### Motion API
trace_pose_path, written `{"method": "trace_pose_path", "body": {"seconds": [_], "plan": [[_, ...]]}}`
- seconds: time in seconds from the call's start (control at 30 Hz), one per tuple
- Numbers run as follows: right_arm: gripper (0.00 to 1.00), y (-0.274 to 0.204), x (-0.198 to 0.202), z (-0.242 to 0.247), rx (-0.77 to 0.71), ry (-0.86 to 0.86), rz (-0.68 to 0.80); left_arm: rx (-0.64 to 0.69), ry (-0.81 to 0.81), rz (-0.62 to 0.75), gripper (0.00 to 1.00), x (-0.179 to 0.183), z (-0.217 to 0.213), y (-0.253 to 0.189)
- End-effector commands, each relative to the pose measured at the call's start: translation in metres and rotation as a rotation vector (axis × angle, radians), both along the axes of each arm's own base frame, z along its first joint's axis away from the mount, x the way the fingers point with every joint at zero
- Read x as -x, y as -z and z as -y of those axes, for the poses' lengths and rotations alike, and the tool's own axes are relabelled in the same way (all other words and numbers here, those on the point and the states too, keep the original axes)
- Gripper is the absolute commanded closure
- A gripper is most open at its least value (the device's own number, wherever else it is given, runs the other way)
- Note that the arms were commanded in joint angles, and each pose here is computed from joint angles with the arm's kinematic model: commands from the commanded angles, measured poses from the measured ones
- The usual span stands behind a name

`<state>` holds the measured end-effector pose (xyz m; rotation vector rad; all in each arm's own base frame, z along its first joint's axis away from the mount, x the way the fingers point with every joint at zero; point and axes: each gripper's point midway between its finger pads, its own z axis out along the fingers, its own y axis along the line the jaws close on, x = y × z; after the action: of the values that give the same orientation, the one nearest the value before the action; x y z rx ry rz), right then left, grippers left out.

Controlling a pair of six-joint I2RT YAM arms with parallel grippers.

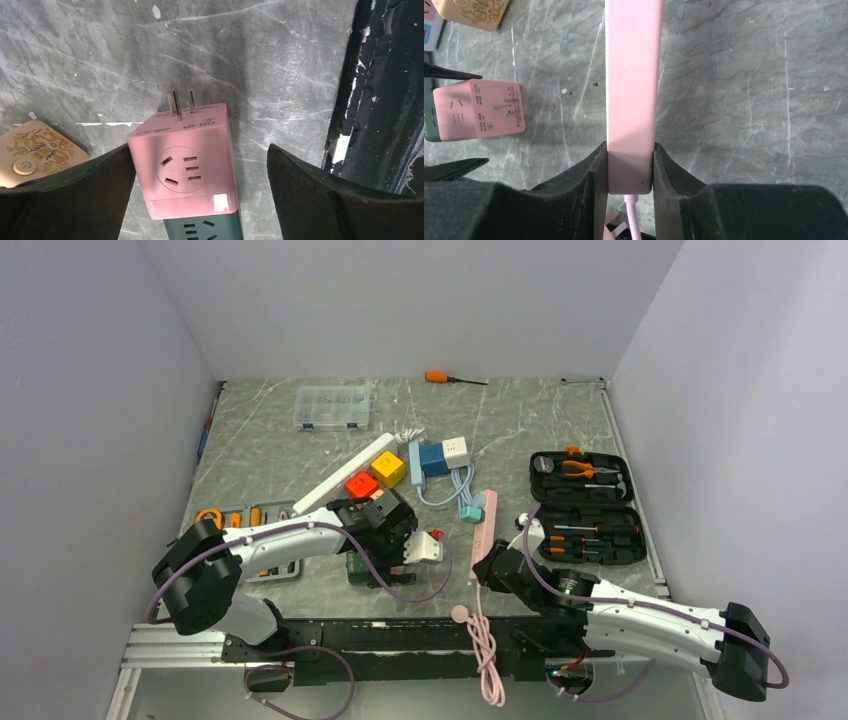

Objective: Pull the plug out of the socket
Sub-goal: Place the plug at the corner of the board.

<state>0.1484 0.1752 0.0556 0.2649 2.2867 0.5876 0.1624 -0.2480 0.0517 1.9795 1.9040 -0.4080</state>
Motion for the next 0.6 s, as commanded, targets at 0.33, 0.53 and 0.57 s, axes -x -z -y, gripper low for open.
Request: {"method": "trace_pose_path", "body": {"seconds": [0.33,0.53,0.57], "plan": [[1.0,-0.045,-0.011,-0.03,-0.058,-0.108,0.107,0.236,-0.021,0.163,0.0,-0.052,0.052,-0.116],[1.0,-0.06,-0.014,-0.04,-0.057,-0.151,0.138,0.326,-0.006,0.231,0.01,-0.092,0.084,-0.143],[1.0,-0.062,-0.014,-0.041,-0.054,-0.157,0.143,0.333,0.009,0.225,0.01,-0.093,0.089,-0.143]]}}
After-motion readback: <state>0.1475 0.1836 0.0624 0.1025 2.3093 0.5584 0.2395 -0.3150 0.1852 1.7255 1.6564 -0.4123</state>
